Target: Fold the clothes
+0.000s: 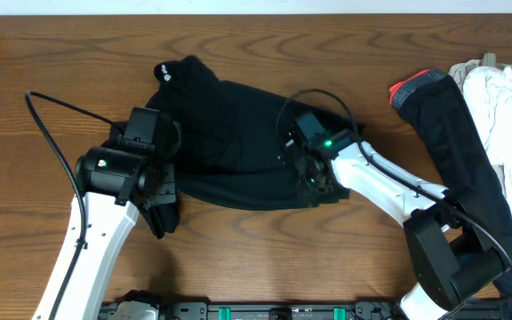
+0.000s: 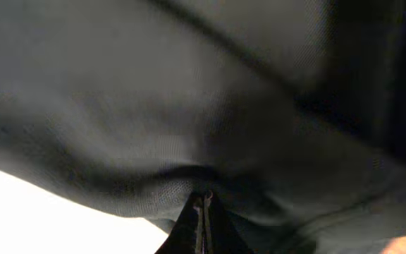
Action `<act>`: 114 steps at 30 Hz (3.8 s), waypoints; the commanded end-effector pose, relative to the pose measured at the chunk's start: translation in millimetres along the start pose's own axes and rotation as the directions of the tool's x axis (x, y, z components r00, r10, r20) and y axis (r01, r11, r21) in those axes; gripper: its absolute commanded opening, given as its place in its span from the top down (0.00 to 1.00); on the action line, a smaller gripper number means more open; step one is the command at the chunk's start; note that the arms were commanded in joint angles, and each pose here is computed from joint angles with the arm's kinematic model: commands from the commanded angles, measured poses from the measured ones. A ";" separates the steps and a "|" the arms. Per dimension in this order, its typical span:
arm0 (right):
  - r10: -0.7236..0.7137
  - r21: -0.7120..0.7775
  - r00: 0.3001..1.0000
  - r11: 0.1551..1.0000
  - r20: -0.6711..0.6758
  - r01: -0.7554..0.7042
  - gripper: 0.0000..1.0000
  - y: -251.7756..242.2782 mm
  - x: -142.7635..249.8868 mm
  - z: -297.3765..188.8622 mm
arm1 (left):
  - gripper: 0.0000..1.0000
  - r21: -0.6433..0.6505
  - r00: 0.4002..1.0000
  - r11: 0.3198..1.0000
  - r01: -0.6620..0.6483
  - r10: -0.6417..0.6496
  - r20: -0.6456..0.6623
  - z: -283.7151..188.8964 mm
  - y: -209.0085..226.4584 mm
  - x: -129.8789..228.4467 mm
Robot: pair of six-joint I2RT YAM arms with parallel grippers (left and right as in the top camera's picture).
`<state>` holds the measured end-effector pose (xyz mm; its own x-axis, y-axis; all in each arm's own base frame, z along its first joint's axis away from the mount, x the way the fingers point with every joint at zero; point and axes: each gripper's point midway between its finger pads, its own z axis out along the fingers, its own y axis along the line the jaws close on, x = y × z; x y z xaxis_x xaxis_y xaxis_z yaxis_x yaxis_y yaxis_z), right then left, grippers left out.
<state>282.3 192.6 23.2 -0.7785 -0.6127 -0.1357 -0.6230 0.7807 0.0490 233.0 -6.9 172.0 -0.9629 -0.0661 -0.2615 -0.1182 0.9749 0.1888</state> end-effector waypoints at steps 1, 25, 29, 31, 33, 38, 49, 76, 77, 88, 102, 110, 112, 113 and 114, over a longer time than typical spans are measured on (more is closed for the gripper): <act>0.063 0.010 0.995 0.998 0.072 -0.064 0.99 -8.7 -21.4 -17.5 | 0.94 -0.001 0.999 1.000 -0.008 0.008 0.031 -7.2 3.0 -6.7; 0.245 -0.031 0.942 0.969 0.230 -0.245 0.67 -61.8 -50.8 -28.3 | 0.94 0.001 0.999 1.000 -0.007 0.007 0.035 -7.3 2.7 -7.5; 0.250 -0.041 0.950 0.968 0.188 -0.247 0.68 -57.2 -40.5 -28.0 | 0.94 0.001 0.999 1.000 -0.007 0.007 0.035 -7.3 2.7 -7.5; 0.253 -0.065 0.953 0.967 0.167 -0.245 0.70 -51.3 -35.2 -30.4 | 0.94 0.001 0.999 1.000 -0.007 0.007 0.035 -7.3 2.7 -7.6; 0.248 -0.085 0.957 0.968 0.152 -0.237 0.71 -45.9 -30.6 -34.7 | 0.94 0.001 0.999 1.000 -0.007 0.007 0.035 -7.3 2.7 -7.6; 0.166 -0.152 0.970 0.978 0.178 -0.140 0.70 -25.0 -26.4 -60.1 | 0.94 0.000 0.999 1.000 -0.007 0.007 0.035 -7.3 2.7 -7.6; 0.119 -0.145 0.984 0.985 0.136 -0.099 0.67 -6.0 -9.6 -60.4 | 0.94 0.000 0.999 1.000 -0.007 0.007 0.035 -7.3 2.7 -7.6; 0.101 -0.076 0.995 0.992 0.006 -0.101 0.50 -12.1 4.5 4.7 | 0.94 0.001 0.999 1.000 -0.007 0.007 0.038 -7.3 2.5 -8.3; 0.102 -0.076 0.995 0.992 0.002 -0.101 0.49 -12.0 5.5 7.0 | 0.94 0.002 0.999 1.000 -0.007 0.006 0.038 -7.3 2.5 -8.4; 0.098 -0.064 0.994 0.993 0.054 -0.095 0.55 -16.4 -8.8 13.1 | 0.94 0.002 0.999 1.000 -0.007 0.006 0.038 -7.3 2.5 -8.4; 0.097 -0.020 0.993 0.995 0.069 -0.096 0.59 -24.5 -11.8 13.5 | 0.94 0.002 0.999 1.000 -0.006 0.006 0.038 -7.3 2.4 -8.5; 0.085 -0.041 0.995 0.996 0.055 -0.083 0.67 -15.9 -6.8 18.5 | 0.94 0.002 0.999 1.000 -0.006 0.006 0.039 -7.3 2.4 -8.6; 0.081 -0.042 0.995 0.996 0.052 -0.079 0.68 -14.3 -5.2 20.5 | 0.94 0.001 0.999 1.000 -0.006 0.006 0.039 -7.3 2.5 -8.5; 0.081 -0.042 0.995 0.996 0.051 -0.079 0.69 -14.1 -4.3 21.7 | 0.94 0.002 0.999 1.000 -0.006 0.006 0.039 -7.3 2.4 -8.6; 0.081 -0.041 0.995 0.996 0.050 -0.079 0.70 -14.2 -3.5 22.5 | 0.94 0.001 0.999 1.000 -0.006 0.006 0.039 -7.3 2.5 -8.5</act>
<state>303.0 185.6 7.9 -0.8249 -0.5285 -0.2005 -0.5533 0.8276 0.0949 234.7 -7.3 172.3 -0.9629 -0.0505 -0.2651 -0.1038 0.9761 0.1908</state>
